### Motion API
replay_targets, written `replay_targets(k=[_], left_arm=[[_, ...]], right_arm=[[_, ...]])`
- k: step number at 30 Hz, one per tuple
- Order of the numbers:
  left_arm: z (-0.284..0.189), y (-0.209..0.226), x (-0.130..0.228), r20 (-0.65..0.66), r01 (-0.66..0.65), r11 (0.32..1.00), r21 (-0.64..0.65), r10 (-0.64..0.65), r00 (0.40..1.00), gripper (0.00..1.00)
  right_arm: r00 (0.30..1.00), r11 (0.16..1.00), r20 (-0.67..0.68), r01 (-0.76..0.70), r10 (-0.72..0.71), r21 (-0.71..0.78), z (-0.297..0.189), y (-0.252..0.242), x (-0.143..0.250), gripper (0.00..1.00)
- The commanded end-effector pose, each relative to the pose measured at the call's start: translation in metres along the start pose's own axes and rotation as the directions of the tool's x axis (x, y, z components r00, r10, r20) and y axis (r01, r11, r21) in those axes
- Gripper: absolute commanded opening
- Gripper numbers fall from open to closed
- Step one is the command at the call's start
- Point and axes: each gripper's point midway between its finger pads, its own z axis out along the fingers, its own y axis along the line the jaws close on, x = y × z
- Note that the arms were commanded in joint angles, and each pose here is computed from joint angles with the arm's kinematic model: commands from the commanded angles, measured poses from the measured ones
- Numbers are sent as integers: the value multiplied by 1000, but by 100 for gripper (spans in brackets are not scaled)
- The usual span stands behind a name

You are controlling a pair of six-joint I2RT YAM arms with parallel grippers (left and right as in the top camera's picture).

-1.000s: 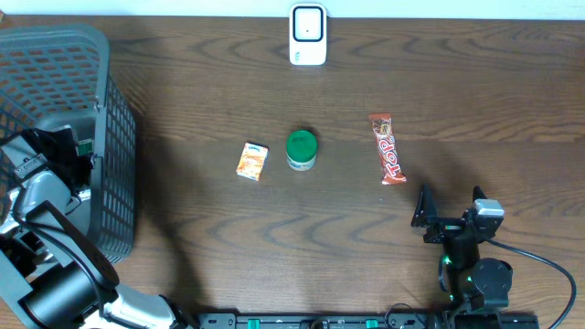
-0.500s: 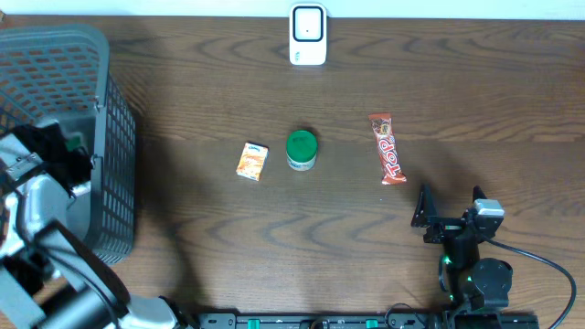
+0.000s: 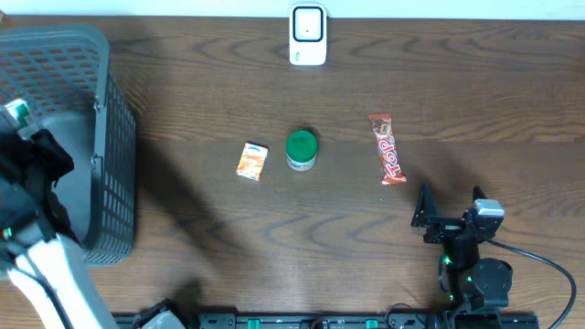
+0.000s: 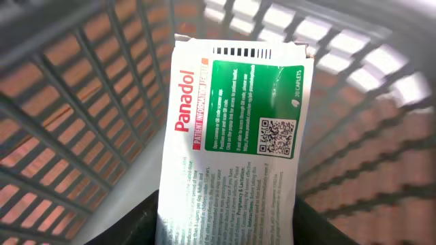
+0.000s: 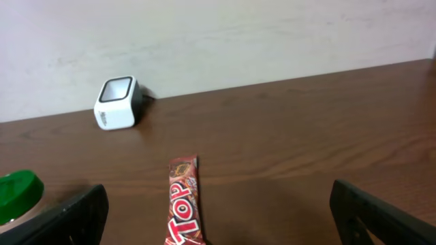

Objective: Scan the item barcode
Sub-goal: 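Lift the Panadol box out and set it on the table right of bottle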

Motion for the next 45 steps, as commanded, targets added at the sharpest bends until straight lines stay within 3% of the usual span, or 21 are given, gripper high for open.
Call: replay_targets(k=[1, 11, 18, 31, 39, 45], left_arm=[[-34, -31, -14, 63, 102, 982, 158, -113, 992, 50], [-122, -104, -34, 136, 80, 838, 540, -180, 974, 50], [-173, -158, -13, 7, 66, 569, 820, -124, 992, 50], [-219, -220, 30, -94, 70, 282, 957, 71, 993, 50], [-232, -262, 66, -118, 76, 193, 978, 218, 969, 50], [-218, -303, 112, -153, 75, 221, 972, 365, 918, 50]], right_arm=[[1000, 1000, -1, 8, -8, -9, 0, 2, 1, 99], [1000, 1000, -1, 8, -8, -9, 0, 2, 1, 99], [1000, 1000, -1, 8, -8, -9, 0, 2, 1, 99], [1000, 1000, -1, 8, -8, -9, 0, 2, 1, 99], [1000, 1000, -1, 8, -8, -9, 0, 2, 1, 99], [1000, 1000, -1, 8, -8, -9, 0, 2, 1, 99]])
